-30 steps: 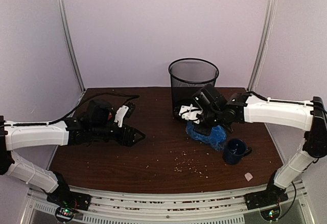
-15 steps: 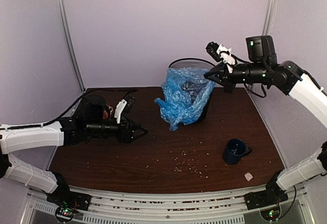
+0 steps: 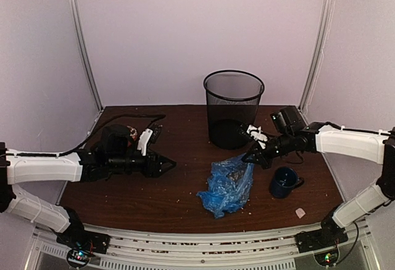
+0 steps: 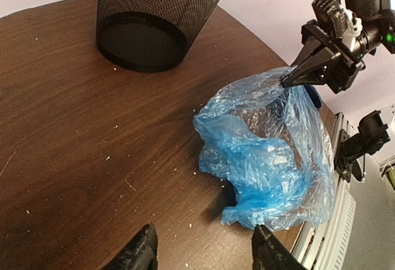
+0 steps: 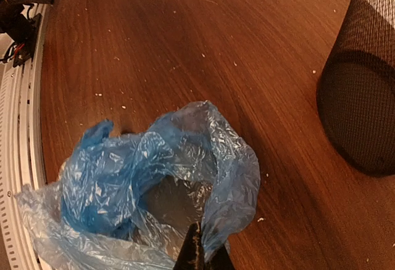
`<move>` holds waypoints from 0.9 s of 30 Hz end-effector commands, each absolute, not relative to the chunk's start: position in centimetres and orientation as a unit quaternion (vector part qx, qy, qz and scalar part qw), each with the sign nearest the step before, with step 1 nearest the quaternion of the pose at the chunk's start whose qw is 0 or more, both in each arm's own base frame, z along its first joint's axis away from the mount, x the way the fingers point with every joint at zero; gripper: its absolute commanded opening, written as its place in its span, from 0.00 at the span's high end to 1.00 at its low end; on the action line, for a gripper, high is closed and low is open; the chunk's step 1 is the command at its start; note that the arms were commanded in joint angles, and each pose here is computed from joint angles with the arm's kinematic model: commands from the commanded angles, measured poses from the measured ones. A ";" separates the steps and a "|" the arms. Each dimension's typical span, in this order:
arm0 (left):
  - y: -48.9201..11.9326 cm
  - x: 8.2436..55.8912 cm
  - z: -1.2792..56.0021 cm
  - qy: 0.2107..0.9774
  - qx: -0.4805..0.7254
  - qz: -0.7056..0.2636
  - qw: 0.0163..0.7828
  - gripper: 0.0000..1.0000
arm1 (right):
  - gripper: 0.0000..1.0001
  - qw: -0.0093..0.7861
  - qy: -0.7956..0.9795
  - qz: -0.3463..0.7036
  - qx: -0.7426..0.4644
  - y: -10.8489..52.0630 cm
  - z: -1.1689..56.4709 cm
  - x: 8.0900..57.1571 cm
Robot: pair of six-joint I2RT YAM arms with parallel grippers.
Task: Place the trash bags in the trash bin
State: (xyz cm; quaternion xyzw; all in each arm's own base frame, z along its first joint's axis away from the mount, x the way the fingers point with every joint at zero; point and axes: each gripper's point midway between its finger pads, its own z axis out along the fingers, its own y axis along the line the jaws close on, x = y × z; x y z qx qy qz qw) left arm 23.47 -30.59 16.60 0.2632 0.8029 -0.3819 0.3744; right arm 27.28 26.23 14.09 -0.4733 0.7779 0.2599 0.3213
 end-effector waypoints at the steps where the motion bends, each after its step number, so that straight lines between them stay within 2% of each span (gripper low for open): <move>1: -32.2 23.3 18.7 0.774 0.262 -0.425 0.389 0.46 | 1.00 0.368 0.739 0.289 -0.484 26.9 16.4 26.6; 10: -38.5 22.8 20.1 0.752 0.297 -0.465 0.361 0.40 | 1.00 0.461 0.657 0.326 -0.499 27.7 27.3 25.3; 11: -39.0 23.1 20.6 0.750 0.294 -0.466 0.366 0.38 | 1.00 0.463 0.651 0.329 -0.504 27.8 28.3 25.2; 12: -39.5 23.5 21.0 0.751 0.287 -0.465 0.371 0.26 | 1.00 0.462 0.648 0.331 -0.508 27.9 28.8 25.0; 13: -40.0 23.8 21.8 0.750 0.277 -0.469 0.376 0.21 | 1.00 0.460 0.647 0.333 -0.509 27.9 29.2 24.9; 14: -40.4 23.9 22.3 0.747 0.271 -0.474 0.379 0.19 | 1.00 0.461 0.646 0.333 -0.509 27.9 29.6 24.8; 20: -42.5 23.9 23.8 0.734 0.249 -0.490 0.398 0.15 | 1.00 0.477 0.639 0.344 -0.495 27.8 31.4 24.5; 23: -43.1 24.5 23.3 0.739 0.244 -0.477 0.410 0.16 | 1.00 0.477 0.637 0.349 -0.494 27.8 31.9 24.4; 27: -43.5 26.4 22.2 0.761 0.232 -0.423 0.433 0.22 | 1.00 0.475 0.640 0.350 -0.492 27.8 31.7 24.4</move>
